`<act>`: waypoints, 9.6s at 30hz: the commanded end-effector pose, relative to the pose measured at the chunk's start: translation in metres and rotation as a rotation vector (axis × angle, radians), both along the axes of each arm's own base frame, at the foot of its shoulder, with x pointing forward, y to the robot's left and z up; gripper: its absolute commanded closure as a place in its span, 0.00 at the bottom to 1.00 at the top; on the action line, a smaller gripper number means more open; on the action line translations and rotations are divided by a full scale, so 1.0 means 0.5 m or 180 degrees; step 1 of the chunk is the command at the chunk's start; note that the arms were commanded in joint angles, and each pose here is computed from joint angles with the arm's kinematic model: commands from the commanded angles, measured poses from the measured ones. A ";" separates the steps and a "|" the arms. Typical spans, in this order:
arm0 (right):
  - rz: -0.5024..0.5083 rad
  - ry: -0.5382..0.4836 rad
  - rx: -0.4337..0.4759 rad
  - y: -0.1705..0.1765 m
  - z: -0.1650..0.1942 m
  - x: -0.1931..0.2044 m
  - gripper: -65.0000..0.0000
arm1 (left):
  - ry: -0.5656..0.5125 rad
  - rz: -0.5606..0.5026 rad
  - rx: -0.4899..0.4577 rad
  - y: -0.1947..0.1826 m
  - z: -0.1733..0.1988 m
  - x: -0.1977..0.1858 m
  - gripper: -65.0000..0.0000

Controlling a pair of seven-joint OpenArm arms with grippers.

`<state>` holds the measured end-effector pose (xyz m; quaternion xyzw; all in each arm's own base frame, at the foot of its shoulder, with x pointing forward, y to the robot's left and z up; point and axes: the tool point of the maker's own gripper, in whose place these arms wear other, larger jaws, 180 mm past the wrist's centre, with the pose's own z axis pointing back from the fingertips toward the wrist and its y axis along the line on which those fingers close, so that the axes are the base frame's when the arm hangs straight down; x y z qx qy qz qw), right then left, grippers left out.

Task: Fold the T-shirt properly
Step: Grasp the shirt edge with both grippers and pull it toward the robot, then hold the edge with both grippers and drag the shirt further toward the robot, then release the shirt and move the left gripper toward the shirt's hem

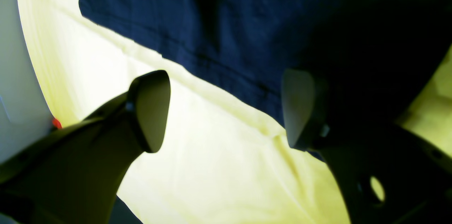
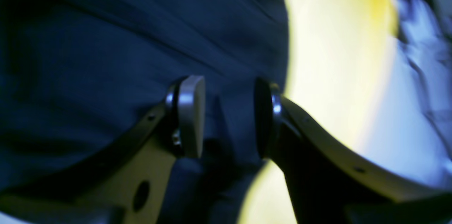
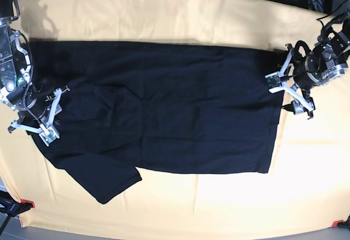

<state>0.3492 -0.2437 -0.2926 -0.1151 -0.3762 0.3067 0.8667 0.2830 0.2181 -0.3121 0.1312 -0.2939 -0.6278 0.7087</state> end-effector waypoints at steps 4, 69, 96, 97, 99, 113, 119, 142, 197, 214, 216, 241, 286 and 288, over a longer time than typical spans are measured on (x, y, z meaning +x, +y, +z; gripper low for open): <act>0.0629 0.0191 0.0309 0.085 0.034 -0.032 0.63 | -0.0044 0.0072 -0.0038 0.002 0.025 0.007 0.25; 0.1049 0.1489 0.0466 0.119 -0.054 -0.426 0.63 | -0.0020 -0.0722 0.0323 -0.040 -0.046 -0.081 0.41; 0.0440 0.1397 -0.0515 -0.109 -0.148 -0.357 0.46 | -0.0109 -0.0624 0.0517 -0.017 -0.043 -0.069 1.00; 0.0436 0.1407 -0.0498 -0.115 -0.152 -0.353 0.46 | -0.0109 -0.0624 0.0518 -0.017 -0.043 -0.069 1.00; 0.0393 0.1393 -0.0458 -0.129 -0.159 -0.341 0.46 | -0.0110 -0.0624 0.0518 -0.017 -0.043 -0.069 1.00; 0.0309 0.1384 -0.0380 -0.154 -0.166 -0.313 0.47 | -0.0111 -0.0624 0.0519 -0.017 -0.042 -0.068 1.00; 0.0187 0.1176 -0.0453 -0.167 -0.142 -0.269 0.47 | -0.0110 -0.0625 0.0517 -0.017 -0.042 -0.069 1.00; -0.0765 0.0618 -0.0846 -0.264 -0.095 -0.224 0.47 | -0.0114 -0.0629 0.0515 -0.018 -0.042 -0.068 1.00; 0.0241 0.2678 -0.0393 -0.158 -0.123 -0.447 1.00 | 0.1580 -0.1345 0.0408 -0.023 -0.018 -0.286 1.00; 0.0304 0.3086 -0.0598 -0.190 -0.127 -0.523 1.00 | 0.1819 -0.1309 0.0206 -0.030 0.009 -0.319 1.00; 0.0304 0.3086 -0.0599 -0.190 -0.127 -0.523 1.00 | 0.1859 -0.1327 0.0201 -0.030 0.019 -0.328 1.00; 0.0590 0.2776 -0.0834 -0.162 -0.072 -0.469 0.45 | 0.1781 -0.1334 0.0654 0.011 0.028 -0.320 0.33; -0.0260 0.1069 -0.0050 -0.158 0.037 -0.295 0.45 | 0.0259 0.3207 -0.4254 0.245 0.028 0.216 0.33; -0.0262 0.1072 -0.0052 -0.158 0.036 -0.296 0.45 | 0.0322 0.3248 -0.4314 0.238 0.018 0.230 0.33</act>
